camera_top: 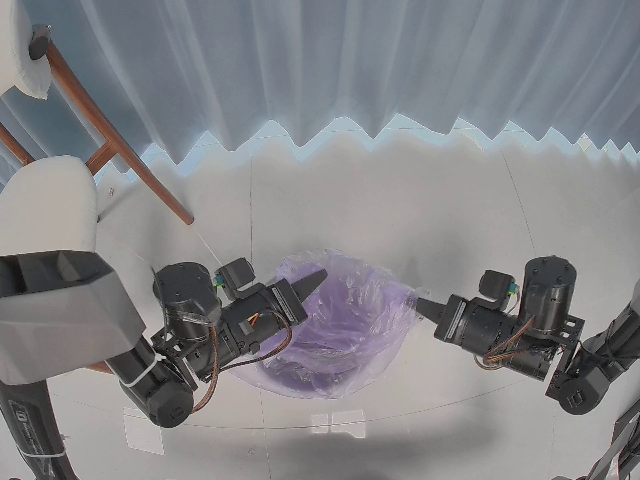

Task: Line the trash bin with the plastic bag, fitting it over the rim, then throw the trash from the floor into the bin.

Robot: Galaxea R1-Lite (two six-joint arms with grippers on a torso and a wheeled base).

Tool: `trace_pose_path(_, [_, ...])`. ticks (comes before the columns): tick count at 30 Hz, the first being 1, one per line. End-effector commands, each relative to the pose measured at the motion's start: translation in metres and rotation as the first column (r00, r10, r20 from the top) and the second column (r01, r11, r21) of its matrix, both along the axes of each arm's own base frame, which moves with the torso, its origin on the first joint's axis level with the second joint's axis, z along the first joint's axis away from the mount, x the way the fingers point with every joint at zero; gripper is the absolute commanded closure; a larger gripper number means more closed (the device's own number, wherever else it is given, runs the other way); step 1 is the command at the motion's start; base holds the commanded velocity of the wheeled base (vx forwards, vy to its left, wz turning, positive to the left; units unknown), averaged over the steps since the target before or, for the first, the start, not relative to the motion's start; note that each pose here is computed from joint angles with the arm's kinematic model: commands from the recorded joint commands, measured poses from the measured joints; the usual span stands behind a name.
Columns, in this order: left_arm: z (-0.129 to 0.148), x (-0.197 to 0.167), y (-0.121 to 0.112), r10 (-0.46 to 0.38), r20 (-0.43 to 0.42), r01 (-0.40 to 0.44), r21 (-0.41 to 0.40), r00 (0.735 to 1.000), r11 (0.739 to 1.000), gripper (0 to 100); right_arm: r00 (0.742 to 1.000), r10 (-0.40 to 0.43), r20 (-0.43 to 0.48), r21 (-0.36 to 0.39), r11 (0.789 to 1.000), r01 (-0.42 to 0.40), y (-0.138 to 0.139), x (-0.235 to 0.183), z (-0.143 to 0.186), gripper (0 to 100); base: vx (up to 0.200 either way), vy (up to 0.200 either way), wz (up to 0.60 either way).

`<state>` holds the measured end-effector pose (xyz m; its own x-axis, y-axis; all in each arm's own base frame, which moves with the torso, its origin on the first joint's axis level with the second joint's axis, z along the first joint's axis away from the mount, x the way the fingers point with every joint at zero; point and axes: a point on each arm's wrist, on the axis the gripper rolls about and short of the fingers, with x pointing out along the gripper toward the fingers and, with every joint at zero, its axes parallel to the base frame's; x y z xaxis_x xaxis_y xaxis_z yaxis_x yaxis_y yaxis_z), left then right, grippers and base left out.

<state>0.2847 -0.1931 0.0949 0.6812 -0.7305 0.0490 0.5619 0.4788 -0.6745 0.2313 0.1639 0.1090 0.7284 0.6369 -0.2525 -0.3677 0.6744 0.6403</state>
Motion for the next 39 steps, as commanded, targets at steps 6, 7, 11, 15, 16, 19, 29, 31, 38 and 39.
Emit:
trace_pose_path(6, [-0.058, 0.050, 0.026, 0.133, -0.096, -0.128, 0.058, 0.986, 0.990, 100, 0.996, -0.093, 0.014, -0.009, 0.996, 0.093, -0.014, 0.018, -0.001, 100, 0.000, 0.000, 0.00])
trace_pose_path(7, [-0.056, 0.051, 0.027, 0.136, -0.090, -0.131, 0.054, 0.987, 0.990, 100, 0.996, -0.088, -0.004, -0.024, 0.996, 0.088, -0.012, 0.018, -0.007, 100, 0.000, 0.000, 0.00])
trace_pose_path(11, [-0.052, 0.049, 0.024, 0.129, -0.082, -0.126, 0.047, 0.988, 0.991, 100, 0.996, -0.045, -0.072, -0.066, 0.997, 0.040, 0.003, 0.014, -0.031, 100, 0.000, 0.000, 0.00])
trace_pose_path(15, [-0.045, 0.046, 0.021, 0.120, -0.068, -0.117, 0.038, 0.990, 0.992, 100, 0.991, 0.001, -0.133, -0.109, 0.994, -0.015, 0.019, 0.010, -0.055, 100, 0.000, 0.000, 0.00])
trace_pose_path(16, [-0.042, 0.046, 0.020, 0.119, -0.060, -0.118, 0.033, 0.991, 0.993, 100, 0.989, 0.013, -0.145, -0.118, 0.993, -0.031, 0.023, 0.009, -0.060, 100, 0.000, 0.000, 0.00])
trace_pose_path(19, [-0.022, 0.036, 0.015, 0.095, -0.026, -0.095, -0.001, 0.995, 0.995, 100, 0.983, 0.054, -0.175, -0.139, 0.987, -0.079, 0.040, 0.006, -0.077, 100, 0.000, 0.000, 0.00])
trace_pose_path(29, [0.014, -0.016, -0.004, -0.031, 0.011, 0.031, -0.029, 0.999, 0.999, 100, 0.996, 0.021, -0.092, -0.105, 0.994, -0.031, 0.091, 0.060, -0.104, 100, 0.000, 0.000, 0.00])
trace_pose_path(31, [0.016, -0.023, -0.007, -0.051, 0.012, 0.051, -0.032, 0.999, 0.998, 100, 0.998, 0.014, -0.067, -0.082, 0.996, -0.019, 0.101, 0.072, -0.108, 100, 0.000, 0.000, 0.00])
trace_pose_path(38, [0.023, -0.011, 0.012, 0.008, 0.032, -0.006, -0.042, 0.999, 0.999, 100, 0.999, -0.011, -0.032, 0.007, 1.000, 0.011, 0.106, 0.074, -0.083, 100, 0.000, 0.000, 0.00])
trace_pose_path(39, [0.025, -0.010, 0.014, 0.012, 0.035, -0.011, -0.043, 0.999, 0.999, 100, 0.999, -0.011, -0.033, 0.013, 1.000, 0.011, 0.104, 0.071, -0.078, 100, 0.000, 0.000, 0.00])
